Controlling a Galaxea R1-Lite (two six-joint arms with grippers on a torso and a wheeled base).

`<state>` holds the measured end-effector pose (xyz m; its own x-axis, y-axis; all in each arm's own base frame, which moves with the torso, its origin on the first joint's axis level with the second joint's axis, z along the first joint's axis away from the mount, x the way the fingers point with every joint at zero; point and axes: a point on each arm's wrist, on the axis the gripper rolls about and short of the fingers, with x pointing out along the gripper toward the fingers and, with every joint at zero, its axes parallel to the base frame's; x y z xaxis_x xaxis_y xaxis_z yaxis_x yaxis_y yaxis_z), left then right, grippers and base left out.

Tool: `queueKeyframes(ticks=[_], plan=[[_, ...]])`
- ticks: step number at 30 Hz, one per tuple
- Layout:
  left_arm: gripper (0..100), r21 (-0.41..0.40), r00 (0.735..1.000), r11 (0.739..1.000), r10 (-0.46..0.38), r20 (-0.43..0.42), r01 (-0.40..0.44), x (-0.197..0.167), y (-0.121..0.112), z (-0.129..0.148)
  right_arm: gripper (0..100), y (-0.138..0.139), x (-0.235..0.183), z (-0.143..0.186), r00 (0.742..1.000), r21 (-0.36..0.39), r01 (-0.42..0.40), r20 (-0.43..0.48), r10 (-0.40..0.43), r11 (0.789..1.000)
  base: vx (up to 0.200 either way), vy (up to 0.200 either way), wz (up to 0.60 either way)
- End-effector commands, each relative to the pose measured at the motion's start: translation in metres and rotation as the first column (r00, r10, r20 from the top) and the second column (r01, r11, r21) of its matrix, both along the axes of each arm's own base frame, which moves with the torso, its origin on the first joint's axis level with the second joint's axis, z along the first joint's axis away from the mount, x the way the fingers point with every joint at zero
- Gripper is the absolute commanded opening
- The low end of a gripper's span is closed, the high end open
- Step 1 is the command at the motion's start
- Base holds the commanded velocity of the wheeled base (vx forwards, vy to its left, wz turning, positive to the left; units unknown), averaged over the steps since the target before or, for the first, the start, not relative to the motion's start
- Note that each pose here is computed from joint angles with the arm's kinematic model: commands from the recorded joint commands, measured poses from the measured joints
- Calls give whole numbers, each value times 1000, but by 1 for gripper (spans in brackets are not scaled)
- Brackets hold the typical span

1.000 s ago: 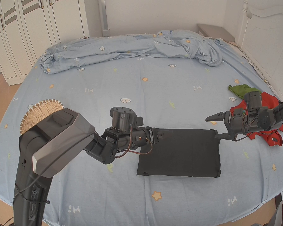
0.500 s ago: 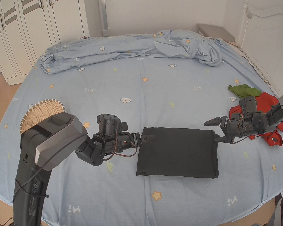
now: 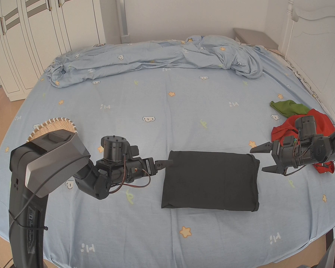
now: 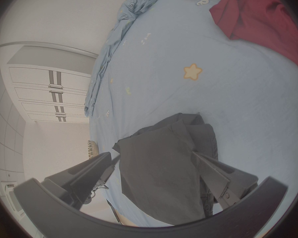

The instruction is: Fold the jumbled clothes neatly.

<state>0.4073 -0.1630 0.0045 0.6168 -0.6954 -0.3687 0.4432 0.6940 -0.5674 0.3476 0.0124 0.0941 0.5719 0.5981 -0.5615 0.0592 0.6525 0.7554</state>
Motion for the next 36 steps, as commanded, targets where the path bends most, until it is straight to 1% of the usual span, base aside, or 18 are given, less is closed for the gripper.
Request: queueKeyframes(ticks=[1, 5, 7, 9, 12, 13, 16, 17, 18, 19, 20, 22, 23, 25, 29, 36], plan=[[100, -11, 999, 1000, 13, -53, -13, -17, 7, -14, 100, -12, -10, 3, 1000, 1, 15, 8, -15, 1000, 0, 0, 0], [100, -35, 1000, 999, 24, 0, -24, -23, 14, -18, 100, -12, -16, 6, 1000, 20, -6, 12, 6, 1000, 0, 0, 0], [100, -39, 1000, 999, 26, 8, -26, -27, 17, -20, 100, -13, -19, 2, 1000, 4, -16, 10, 16, 1000, 0, 0, 0], [100, -39, 1000, 999, 28, 8, -28, -28, 18, -25, 100, -15, -20, -3, 999, -27, -42, 24, 43, 999, 0, 0, 0], [100, -43, 999, 999, 30, 15, -29, -27, 19, -23, 100, -20, -22, -13, 998, -51, -57, 17, 58, 997, 0, 0, 0], [100, -43, 999, 999, 30, 13, -29, -27, 20, -23, 100, -21, -21, -16, 998, -50, -59, 11, 59, 997, 0, 0, 0], [100, -58, 1000, 998, -15, 2, 16, -27, 17, -26, 100, -25, -16, -31, 997, -20, -72, -22, 71, 997, 0, 0, 0], [100, -58, 1000, 998, -15, 2, 16, -27, 17, -26, 100, -25, -16, -31, 997, -20, -72, -22, 71, 997, 0, 0, 0], [100, -69, 999, 997, -40, -5, 40, -26, 16, -29, 100, -32, -14, -40, 997, 14, -78, -24, 78, 997, 0, 0, 0], [100, -71, 999, 997, -41, -5, 41, -26, 16, -29, 100, -32, -14, -40, 997, 15, -79, -22, 79, 997, 0, 0, 0], [100, -99, 999, 994, -40, -30, 36, -25, 16, -29, 100, -39, -11, -53, 997, 32, -71, -16, 72, 997, 0, 0, 0], [100, -133, 996, 990, -58, -68, 49, -25, 16, -32, 100, -46, -9, -65, 998, 49, -70, -5, 70, 996, 0, 0, 0], [100, -145, 994, 987, -75, -78, 63, -25, 17, -35, 100, -47, -10, -68, 996, 53, -87, 13, 87, 995, 0, 0, 0], [100, -152, 993, 985, -92, -78, 80, -26, 16, -36, 100, -47, -9, -73, 996, 47, -93, 15, 92, 995, 0, 0, 0], [100, -150, 991, 985, -102, -90, 88, -27, 13, -42, 100, -44, -8, -81, 995, 48, -100, -4, 100, 994, 0, 0, 0], [100, -149, 988, 984, -117, -99, 102, -29, 8, -49, 100, -40, -3, -84, 994, 41, -114, 1, 114, 993, 0, 0, 0]])
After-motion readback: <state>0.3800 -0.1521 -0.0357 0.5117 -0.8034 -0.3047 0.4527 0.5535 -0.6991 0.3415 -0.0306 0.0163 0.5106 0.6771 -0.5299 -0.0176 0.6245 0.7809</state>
